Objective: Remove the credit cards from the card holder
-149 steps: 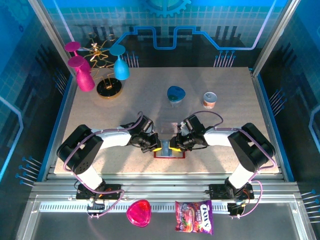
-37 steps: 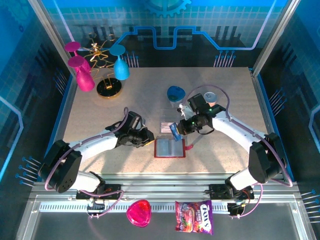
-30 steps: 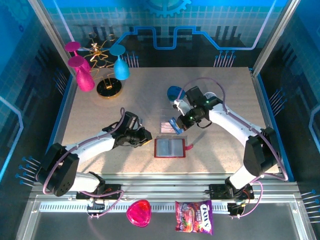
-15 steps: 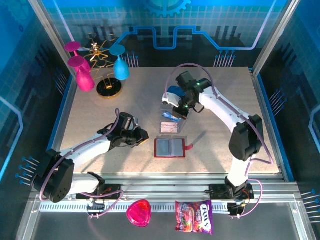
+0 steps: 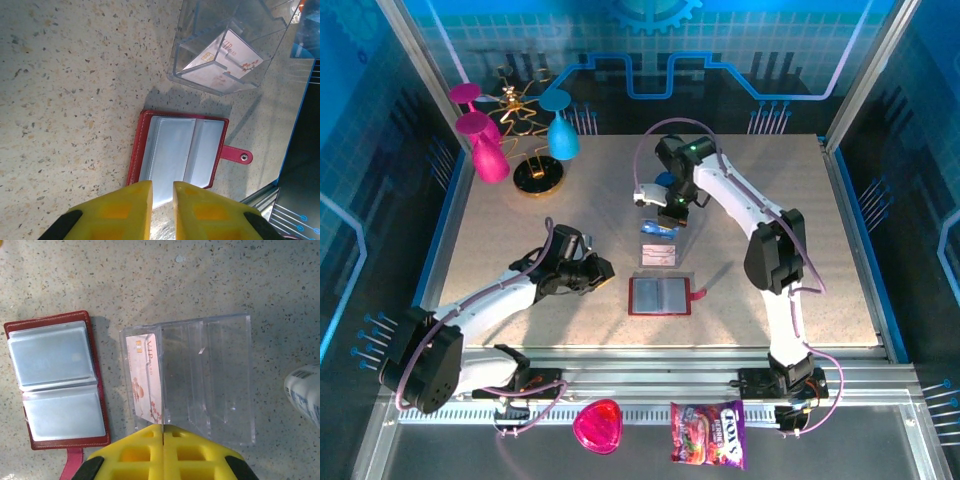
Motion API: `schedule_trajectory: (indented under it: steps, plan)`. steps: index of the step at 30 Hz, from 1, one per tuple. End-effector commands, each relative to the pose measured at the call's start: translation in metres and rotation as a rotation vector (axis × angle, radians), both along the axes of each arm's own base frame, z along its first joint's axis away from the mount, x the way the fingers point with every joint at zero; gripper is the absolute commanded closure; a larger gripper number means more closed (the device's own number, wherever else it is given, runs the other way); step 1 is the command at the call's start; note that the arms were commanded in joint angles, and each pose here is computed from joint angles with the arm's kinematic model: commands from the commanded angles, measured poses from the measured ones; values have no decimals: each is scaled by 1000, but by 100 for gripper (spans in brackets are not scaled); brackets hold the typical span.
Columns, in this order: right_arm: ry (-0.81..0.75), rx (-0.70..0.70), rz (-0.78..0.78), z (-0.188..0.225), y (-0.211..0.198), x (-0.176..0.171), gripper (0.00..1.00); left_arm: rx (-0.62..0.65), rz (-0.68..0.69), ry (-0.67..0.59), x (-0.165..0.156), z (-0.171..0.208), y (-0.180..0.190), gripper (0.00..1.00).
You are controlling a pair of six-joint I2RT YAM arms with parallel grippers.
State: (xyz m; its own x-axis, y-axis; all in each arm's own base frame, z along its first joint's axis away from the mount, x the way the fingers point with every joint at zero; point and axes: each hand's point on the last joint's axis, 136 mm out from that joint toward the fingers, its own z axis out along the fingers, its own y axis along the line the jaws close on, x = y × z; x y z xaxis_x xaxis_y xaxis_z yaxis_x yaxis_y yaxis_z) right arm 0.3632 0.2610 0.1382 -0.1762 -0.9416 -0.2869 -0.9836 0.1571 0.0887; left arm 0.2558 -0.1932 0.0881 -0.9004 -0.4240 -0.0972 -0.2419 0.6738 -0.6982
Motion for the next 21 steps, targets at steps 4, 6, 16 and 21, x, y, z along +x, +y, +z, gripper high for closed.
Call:
schedule_trajectory:
  steps: [4,6,16,21]
  plan:
    - [71,-72,43,-15,-7,-2,100,22,21,14,-5,-4,10,82]
    - [76,-83,56,-19,-7,-1,100,23,23,15,-4,-5,10,82]
    - [122,-98,97,-39,-4,-2,100,22,31,20,-1,-6,12,82]
    - [158,-108,99,-48,-5,-6,100,20,32,24,-1,-7,13,82]
